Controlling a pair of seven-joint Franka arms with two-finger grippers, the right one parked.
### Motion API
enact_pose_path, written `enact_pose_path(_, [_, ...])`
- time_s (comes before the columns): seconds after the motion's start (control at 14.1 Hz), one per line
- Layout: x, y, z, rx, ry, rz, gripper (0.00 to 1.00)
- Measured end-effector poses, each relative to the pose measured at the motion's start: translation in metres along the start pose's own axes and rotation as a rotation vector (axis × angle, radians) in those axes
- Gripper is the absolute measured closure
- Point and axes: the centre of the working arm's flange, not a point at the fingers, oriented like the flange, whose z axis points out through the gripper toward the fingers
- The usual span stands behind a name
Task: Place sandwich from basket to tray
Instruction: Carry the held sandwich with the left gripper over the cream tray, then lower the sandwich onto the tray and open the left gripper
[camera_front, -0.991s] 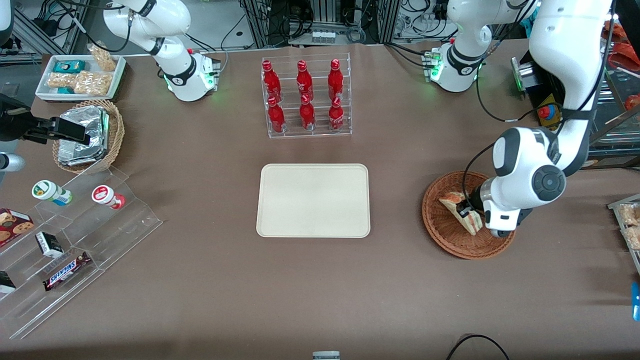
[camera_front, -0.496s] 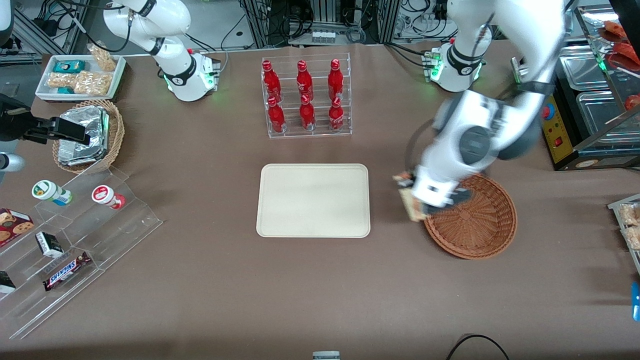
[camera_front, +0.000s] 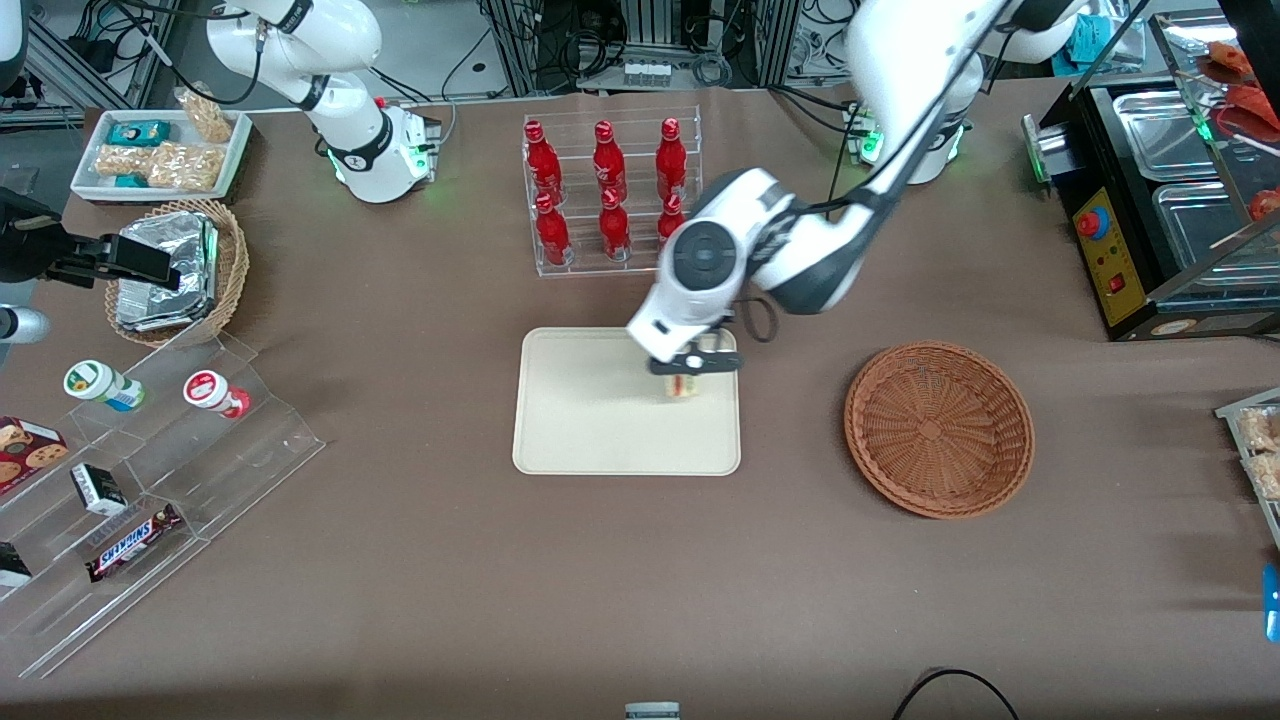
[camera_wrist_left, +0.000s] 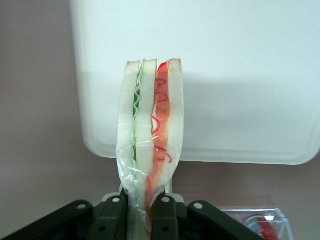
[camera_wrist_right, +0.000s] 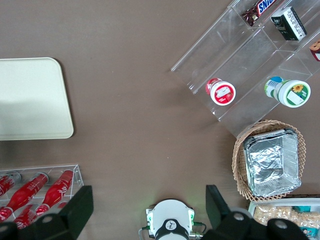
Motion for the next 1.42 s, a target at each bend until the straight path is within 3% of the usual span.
enact_pose_path(0.14, [-0.008,0.031,0.02,-0.033,0.026,0.005,0.8])
enact_pose_path(0.42, [-0.011,0.043,0.055,0.011,0.036,0.016,0.74])
enact_pose_path(0.57, [-0.004,0.04,0.062,0.012,0.039,0.007,0.6])
enact_pose_path(0.78, [0.001,0.04,0.057,0.0,0.053,0.002,0.3])
enact_pose_path(0.99, [0.022,0.028,0.025,-0.015,0.105,-0.035,0.01])
enact_pose_path(1.13, [0.032,0.004,-0.022,0.014,0.123,-0.081,0.0])
enact_pose_path(1.27, [0.037,-0.031,-0.08,0.013,0.107,-0.132,0.0])
enact_pose_path(1.42, [0.043,-0.085,-0.131,0.03,0.044,-0.106,0.0])
